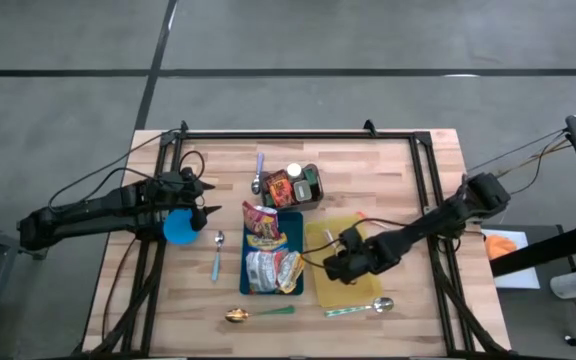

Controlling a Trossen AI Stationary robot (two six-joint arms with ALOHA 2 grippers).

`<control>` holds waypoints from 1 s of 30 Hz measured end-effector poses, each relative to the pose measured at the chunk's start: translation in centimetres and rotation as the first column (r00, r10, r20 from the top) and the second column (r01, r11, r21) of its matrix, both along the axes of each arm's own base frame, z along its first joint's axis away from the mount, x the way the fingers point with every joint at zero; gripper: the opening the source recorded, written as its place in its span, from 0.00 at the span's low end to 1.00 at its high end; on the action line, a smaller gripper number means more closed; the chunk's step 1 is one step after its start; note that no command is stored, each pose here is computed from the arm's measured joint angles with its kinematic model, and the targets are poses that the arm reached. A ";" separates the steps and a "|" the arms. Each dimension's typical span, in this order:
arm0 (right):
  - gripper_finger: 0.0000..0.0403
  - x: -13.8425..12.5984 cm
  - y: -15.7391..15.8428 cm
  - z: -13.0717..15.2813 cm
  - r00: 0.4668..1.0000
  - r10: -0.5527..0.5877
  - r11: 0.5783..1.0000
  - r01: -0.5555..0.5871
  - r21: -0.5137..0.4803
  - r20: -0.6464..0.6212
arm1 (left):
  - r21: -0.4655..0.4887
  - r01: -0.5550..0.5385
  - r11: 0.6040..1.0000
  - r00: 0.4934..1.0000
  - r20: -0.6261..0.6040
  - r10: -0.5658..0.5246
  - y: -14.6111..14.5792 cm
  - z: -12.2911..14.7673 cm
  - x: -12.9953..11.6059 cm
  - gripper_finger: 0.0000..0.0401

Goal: Pick & Place Food Item
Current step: Put the silver spoon into the yellow bin, then put the orange spoon into the yellow bin

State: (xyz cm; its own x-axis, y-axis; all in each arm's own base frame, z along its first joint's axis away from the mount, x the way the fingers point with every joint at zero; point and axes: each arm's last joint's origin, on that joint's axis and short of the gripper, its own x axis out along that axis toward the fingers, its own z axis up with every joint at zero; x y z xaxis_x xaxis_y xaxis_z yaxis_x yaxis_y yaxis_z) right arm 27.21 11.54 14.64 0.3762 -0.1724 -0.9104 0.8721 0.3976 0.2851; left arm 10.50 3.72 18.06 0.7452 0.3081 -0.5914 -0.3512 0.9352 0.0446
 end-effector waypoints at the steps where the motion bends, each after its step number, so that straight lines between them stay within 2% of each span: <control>1: 0.04 0.1 0.0 -0.2 1.000 0.000 1.000 0.000 -0.003 -0.009 | 0.000 0.000 1.000 1.000 0.000 0.000 0.0 0.0 0.0 0.84; 11: 0.06 0.2 0.0 -0.6 0.998 -0.057 0.998 0.058 0.016 -0.018 | 0.000 0.000 1.000 1.000 0.000 0.000 0.0 0.0 0.0 0.84; 22: 0.35 0.2 0.0 -0.6 0.998 -0.067 0.998 0.067 0.018 -0.018 | 0.000 0.000 1.000 1.000 0.000 0.000 0.0 0.0 0.0 0.84; 27: 0.38 0.1 -0.2 -0.3 0.999 -0.048 0.999 0.048 -0.012 -0.022 | 0.000 0.000 1.000 1.000 0.000 0.000 0.0 0.0 0.0 0.84; 30: 0.38 0.1 -0.2 0.9 0.999 -0.030 0.999 0.029 -0.034 -0.012 | 0.000 0.000 1.000 1.000 0.000 0.000 0.0 0.0 0.0 0.84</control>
State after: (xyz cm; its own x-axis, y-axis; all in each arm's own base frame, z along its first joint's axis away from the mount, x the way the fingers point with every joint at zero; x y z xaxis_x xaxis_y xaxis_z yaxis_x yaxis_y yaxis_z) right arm 27.30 11.33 15.54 0.3592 -0.2143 -0.9083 0.8870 0.3810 0.2609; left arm 10.49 3.72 18.07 0.7455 0.3083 -0.5909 -0.3513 0.9352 0.0448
